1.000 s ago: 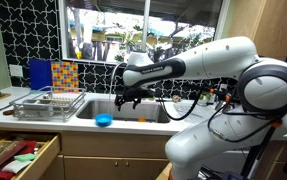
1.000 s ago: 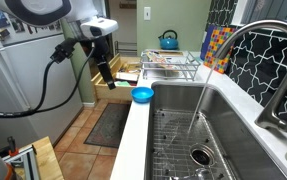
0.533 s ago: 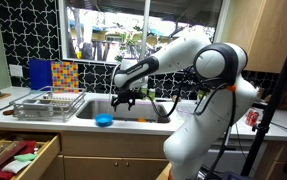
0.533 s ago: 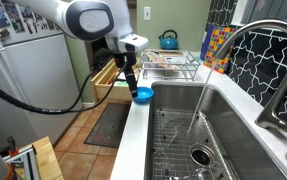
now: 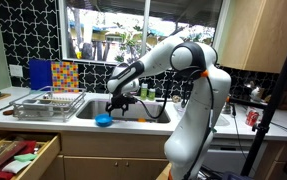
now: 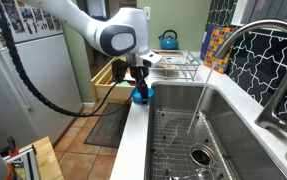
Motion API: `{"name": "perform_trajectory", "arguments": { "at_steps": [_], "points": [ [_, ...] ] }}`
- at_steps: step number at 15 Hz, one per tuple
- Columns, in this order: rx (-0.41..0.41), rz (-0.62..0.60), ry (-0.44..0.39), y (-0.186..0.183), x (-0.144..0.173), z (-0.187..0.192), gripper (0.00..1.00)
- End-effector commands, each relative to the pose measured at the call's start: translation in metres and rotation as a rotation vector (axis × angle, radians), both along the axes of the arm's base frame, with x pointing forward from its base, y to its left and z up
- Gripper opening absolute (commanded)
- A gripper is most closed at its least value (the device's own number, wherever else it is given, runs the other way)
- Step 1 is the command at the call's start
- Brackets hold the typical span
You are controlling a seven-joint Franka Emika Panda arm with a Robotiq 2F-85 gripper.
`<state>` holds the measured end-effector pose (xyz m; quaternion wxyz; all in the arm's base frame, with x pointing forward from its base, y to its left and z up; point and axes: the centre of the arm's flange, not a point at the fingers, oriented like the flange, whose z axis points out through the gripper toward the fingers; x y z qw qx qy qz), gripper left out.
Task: Put the blue bowl under the running faucet then place it back on the counter
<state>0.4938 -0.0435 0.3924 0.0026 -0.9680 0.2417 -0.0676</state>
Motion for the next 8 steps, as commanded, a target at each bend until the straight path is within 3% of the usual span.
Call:
{"name": "perform_trajectory", "arguments": {
  "at_steps": [1,8],
  "points": [
    [0.022,-0.002,0.024,0.003,0.019,-0.02,0.71],
    [0.052,-0.026,0.038,-0.009,0.025,-0.024,0.15]
  ]
}}
